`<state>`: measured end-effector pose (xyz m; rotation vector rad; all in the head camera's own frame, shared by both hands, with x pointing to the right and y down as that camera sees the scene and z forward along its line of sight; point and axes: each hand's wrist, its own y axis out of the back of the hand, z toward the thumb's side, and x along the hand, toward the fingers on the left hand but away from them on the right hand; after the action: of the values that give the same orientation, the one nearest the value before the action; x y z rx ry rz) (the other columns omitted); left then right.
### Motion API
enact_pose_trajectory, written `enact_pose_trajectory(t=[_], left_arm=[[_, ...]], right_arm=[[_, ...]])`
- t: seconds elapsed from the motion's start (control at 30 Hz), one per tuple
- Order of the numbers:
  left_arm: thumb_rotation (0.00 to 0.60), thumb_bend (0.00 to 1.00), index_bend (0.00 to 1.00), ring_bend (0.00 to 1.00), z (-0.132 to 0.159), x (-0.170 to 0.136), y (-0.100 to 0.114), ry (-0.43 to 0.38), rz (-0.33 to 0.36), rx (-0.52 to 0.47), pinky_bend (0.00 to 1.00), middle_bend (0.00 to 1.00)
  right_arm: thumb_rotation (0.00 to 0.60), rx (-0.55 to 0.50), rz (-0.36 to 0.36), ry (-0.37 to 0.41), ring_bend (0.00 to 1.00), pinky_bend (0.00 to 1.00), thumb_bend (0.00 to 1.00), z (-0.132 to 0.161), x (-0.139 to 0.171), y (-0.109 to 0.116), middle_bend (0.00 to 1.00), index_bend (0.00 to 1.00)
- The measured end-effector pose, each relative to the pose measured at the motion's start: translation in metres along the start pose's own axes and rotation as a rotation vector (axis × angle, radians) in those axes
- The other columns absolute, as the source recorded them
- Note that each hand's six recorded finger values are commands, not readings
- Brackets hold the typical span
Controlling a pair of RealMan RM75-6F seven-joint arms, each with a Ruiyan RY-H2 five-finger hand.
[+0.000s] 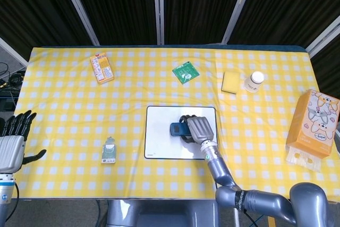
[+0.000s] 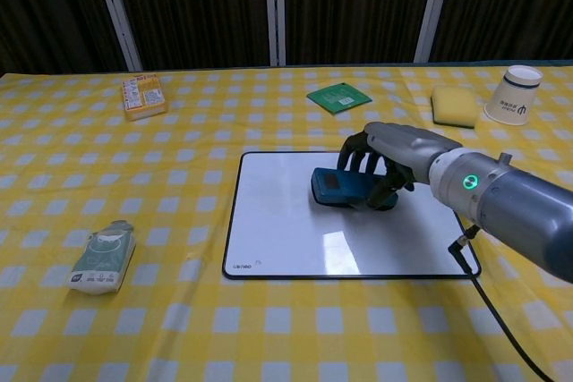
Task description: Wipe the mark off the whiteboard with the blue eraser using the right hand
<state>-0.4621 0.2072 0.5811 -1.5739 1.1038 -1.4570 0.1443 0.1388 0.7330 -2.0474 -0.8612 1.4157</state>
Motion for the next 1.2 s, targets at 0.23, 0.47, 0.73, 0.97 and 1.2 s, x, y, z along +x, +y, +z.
enact_pose_trajectory(t=[0.23, 0.47, 0.73, 0.97, 1.2], left_arm=[[0.6, 0.0, 0.0, 0.0, 0.0, 0.0, 0.001, 0.0, 0.001, -0.003, 0.0, 0.0], [0.6, 0.0, 0.0, 0.0, 0.001, 0.0, 0.002, -0.004, 0.002, -0.005, 0.0, 0.0], [0.6, 0.0, 0.0, 0.0, 0.0, 0.0, 0.002, -0.001, 0.004, -0.008, 0.0, 0.0], [0.6, 0.0, 0.0, 0.0, -0.003, 0.001, 0.003, 0.004, 0.005, -0.011, 0.0, 0.0], [0.6, 0.0, 0.0, 0.0, -0.003, 0.0, 0.005, 0.003, 0.009, -0.013, 0.0, 0.0]], right_arm=[[0.6, 0.008, -0.01, -0.05, 0.74, 0.77, 0.56, -0.021, -0.001, 0.01, 0.76, 0.84], [0.6, -0.007, 0.015, -0.012, 0.75, 0.77, 0.56, -0.005, 0.002, 0.0, 0.76, 0.84], [0.6, -0.025, 0.049, 0.074, 0.75, 0.77, 0.56, 0.036, 0.004, -0.017, 0.76, 0.84], [0.6, -0.008, 0.057, 0.11, 0.75, 0.77, 0.56, 0.054, 0.006, -0.023, 0.76, 0.84], [0.6, 0.011, 0.036, 0.072, 0.75, 0.77, 0.56, 0.04, 0.002, -0.02, 0.76, 0.84]])
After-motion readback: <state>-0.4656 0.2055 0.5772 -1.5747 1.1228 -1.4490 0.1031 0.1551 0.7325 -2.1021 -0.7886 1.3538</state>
